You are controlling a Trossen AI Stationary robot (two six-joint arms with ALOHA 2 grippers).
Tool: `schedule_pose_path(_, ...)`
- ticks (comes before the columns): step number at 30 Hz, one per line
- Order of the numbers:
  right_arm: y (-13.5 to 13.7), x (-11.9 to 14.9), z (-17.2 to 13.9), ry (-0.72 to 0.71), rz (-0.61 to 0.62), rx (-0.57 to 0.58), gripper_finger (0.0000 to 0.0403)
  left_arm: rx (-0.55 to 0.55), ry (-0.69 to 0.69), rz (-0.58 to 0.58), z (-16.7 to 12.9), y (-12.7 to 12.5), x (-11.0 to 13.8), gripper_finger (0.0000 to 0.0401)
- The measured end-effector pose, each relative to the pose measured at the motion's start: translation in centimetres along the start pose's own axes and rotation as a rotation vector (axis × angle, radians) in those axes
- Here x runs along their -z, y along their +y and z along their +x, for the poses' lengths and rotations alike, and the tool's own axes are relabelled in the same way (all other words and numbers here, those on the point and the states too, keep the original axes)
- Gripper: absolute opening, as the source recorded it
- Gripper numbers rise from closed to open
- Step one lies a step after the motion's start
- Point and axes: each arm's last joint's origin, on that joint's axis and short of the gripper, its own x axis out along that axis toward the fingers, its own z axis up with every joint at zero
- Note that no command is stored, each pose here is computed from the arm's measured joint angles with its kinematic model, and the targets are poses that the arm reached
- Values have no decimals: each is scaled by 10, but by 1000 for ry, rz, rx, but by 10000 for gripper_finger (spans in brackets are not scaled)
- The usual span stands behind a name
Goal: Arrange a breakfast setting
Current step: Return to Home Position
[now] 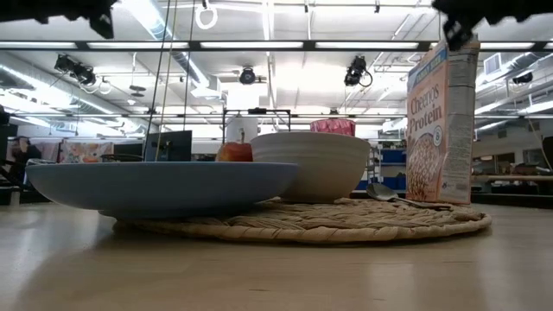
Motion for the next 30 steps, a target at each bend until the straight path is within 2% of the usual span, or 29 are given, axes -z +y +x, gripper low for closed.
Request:
schedule_pose_path(3,-3,12,-14,58,20,76,22,0,-42,8,-13,-1,11,16)
schedule_pose_path(6,-1,15,-27,8,-110,9,22,6,-53,34,-16,-1,20,16)
schedule_pose_path(7,-1,17,-31,-21,-128,1,22,30,-14,61,-14,-2,27,16)
schedule_pose_path(9,-3,28,-33,-53,-115,19,22,63,-19,76,-11,-3,31,16)
schedule_pose_path(13,-7,61,-25,-155,-111,7,23,107,-60,67,-8,-6,52,16)
schedule_pose_path(17,-10,86,-13,-177,-83,7,23,90,-32,-25,-5,-6,79,16)
schedule_pose_path(19,-10,91,-11,-198,-75,-6,23,81,-25,-52,-5,-6,88,16)
schedule_pose_path(25,-13,106,-4,-229,-47,2,23,43,25,-37,-5,-4,93,16)
schedule_pose_path(30,-13,109,-4,-208,-64,9,23,5,153,-73,-6,-2,105,16)
